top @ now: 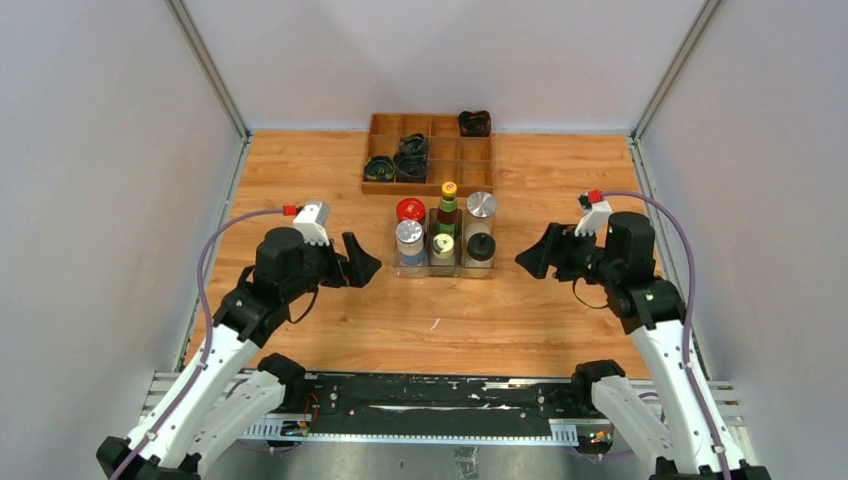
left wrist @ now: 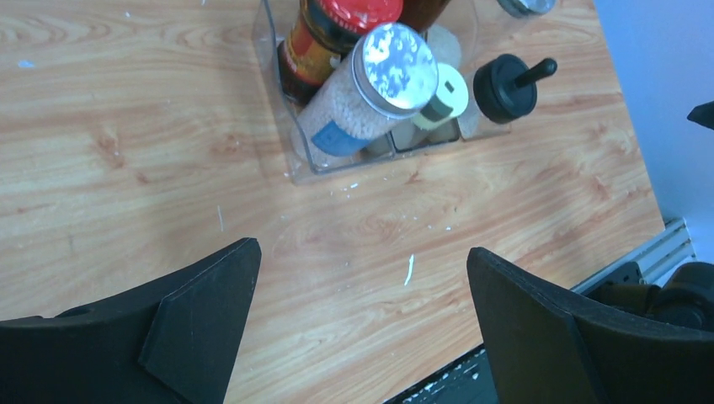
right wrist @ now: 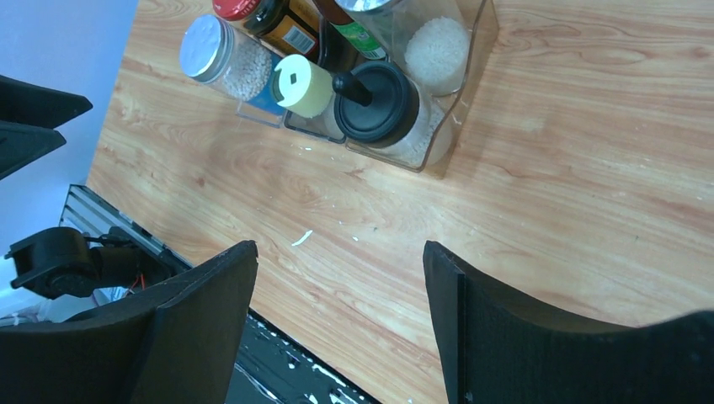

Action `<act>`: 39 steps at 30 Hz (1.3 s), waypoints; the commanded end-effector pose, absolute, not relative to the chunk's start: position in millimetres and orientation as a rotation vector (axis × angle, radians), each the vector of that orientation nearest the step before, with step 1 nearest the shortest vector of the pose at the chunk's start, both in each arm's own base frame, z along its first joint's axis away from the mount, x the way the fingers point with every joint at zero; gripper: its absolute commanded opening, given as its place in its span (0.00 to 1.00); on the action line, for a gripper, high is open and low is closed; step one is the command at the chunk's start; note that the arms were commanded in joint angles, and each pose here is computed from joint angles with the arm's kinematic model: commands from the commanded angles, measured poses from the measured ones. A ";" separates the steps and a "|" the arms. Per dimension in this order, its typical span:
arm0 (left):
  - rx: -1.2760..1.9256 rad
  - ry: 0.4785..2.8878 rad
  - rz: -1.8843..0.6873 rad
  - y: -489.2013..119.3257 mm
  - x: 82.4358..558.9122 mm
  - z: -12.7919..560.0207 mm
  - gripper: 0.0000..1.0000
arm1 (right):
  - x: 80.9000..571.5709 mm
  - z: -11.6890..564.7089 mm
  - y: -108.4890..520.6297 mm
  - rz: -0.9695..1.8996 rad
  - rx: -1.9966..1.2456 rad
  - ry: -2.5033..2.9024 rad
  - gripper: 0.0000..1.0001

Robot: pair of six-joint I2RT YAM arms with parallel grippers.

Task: Organize the condiment bottles
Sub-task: Reset both arms

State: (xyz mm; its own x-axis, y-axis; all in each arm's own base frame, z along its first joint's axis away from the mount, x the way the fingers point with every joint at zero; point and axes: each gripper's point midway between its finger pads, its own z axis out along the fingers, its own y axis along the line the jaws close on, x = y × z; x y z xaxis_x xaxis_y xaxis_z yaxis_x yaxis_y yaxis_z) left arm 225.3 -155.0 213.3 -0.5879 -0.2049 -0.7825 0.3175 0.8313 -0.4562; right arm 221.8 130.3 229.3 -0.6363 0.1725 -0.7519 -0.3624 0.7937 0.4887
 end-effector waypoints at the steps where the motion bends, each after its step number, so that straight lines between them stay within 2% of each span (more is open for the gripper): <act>1: 0.054 2.013 -0.782 -157.2 212.4 204.0 1.00 | 205.1 209.0 124.6 0.750 -0.140 2.147 0.78; 8: 0.017 1.940 -0.801 -160.0 212.5 174.2 1.00 | 201.7 189.0 113.6 0.681 -0.128 2.008 0.80; 16: 0.002 2.038 -0.569 -158.7 233.2 139.3 1.00 | 226.3 171.2 112.1 0.651 -0.091 1.976 0.83; 24: -0.035 1.998 -0.571 -160.3 234.1 148.5 1.00 | 248.8 164.4 128.6 0.675 -0.155 2.048 0.83; 39: -0.028 2.042 -0.543 -159.6 232.5 140.7 1.00 | 248.7 152.3 149.3 0.697 -0.243 2.099 0.82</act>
